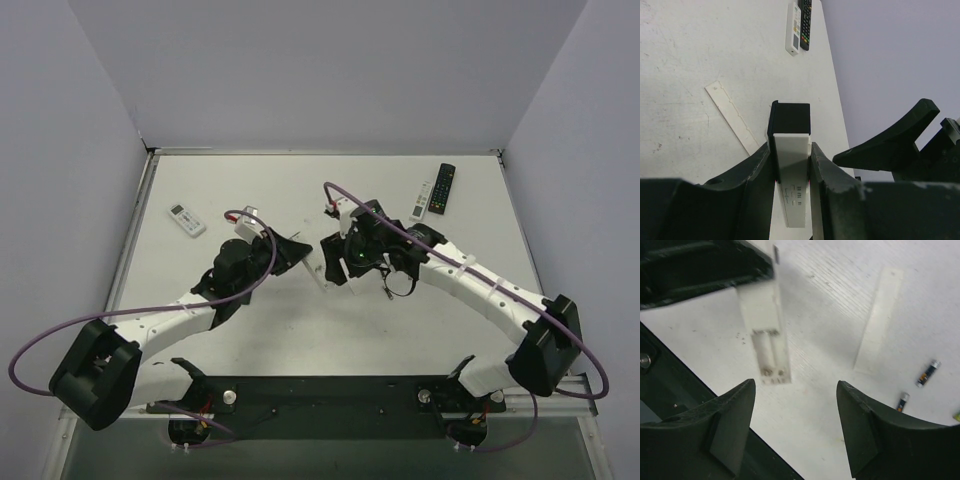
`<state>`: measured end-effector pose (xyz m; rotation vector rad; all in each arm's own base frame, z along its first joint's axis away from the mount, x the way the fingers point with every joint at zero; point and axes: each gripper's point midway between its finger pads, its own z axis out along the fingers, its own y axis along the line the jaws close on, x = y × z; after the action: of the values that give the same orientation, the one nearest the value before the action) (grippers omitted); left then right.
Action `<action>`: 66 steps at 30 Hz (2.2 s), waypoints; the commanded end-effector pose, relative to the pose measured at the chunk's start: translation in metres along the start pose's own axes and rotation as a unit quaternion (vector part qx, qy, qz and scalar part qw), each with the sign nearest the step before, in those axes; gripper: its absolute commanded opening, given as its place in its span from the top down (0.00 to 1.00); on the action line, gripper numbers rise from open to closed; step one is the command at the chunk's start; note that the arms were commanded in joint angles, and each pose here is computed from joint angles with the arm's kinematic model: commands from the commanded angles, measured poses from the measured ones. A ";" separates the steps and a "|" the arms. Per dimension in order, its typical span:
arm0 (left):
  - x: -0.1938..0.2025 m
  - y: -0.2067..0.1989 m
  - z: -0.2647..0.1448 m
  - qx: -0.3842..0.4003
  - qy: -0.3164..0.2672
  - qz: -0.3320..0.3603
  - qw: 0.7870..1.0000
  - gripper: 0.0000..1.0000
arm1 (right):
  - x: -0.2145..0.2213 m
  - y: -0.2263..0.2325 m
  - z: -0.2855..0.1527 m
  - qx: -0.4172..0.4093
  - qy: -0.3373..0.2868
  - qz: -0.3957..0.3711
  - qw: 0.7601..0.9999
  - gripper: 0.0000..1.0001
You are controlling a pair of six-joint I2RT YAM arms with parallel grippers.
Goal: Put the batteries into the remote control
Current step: Adjust the remote control, then pick up the battery from the remote control.
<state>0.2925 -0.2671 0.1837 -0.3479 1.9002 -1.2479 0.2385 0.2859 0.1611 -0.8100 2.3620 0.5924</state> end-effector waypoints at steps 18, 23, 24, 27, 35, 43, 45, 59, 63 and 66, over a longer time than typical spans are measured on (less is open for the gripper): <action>-0.018 -0.027 -0.006 0.094 0.011 0.062 0.994 1.00 | 0.113 -0.137 -0.013 0.205 0.226 0.143 0.942 0.69; -0.012 -0.035 -0.011 0.116 0.029 0.074 0.990 1.00 | 0.123 -0.149 -0.001 0.222 0.256 0.136 0.931 0.74; -0.011 -0.036 -0.013 0.119 0.030 0.075 0.990 1.00 | 0.125 -0.150 0.001 0.224 0.260 0.134 0.930 0.75; -0.010 -0.037 -0.015 0.122 0.034 0.076 0.989 1.00 | 0.131 -0.152 0.008 0.222 0.269 0.133 0.928 0.77; -0.007 -0.036 -0.017 0.122 0.043 0.075 0.989 1.00 | 0.131 -0.154 0.027 0.206 0.275 0.129 0.930 0.79; -0.006 -0.037 -0.019 0.123 0.046 0.075 0.989 1.00 | 0.136 -0.157 0.040 0.202 0.284 0.130 0.928 0.82; -0.005 -0.036 -0.019 0.122 0.047 0.075 0.989 1.00 | 0.138 -0.157 0.042 0.202 0.288 0.129 0.927 0.82; -0.007 -0.046 -0.013 0.146 0.045 0.061 0.986 1.00 | 0.089 -0.128 0.013 0.180 0.186 0.116 0.959 1.00; -0.010 -0.053 -0.011 0.161 0.038 0.050 0.985 1.00 | 0.034 -0.098 -0.013 0.144 0.080 0.096 0.982 1.00; -0.016 -0.060 -0.011 0.175 0.024 0.041 0.983 1.00 | -0.001 -0.069 -0.030 0.117 0.011 0.067 0.991 1.00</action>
<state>0.2795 -0.2750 0.2040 -0.0854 1.8395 -1.4305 0.2731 0.1887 0.1074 -0.5474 2.6607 0.2014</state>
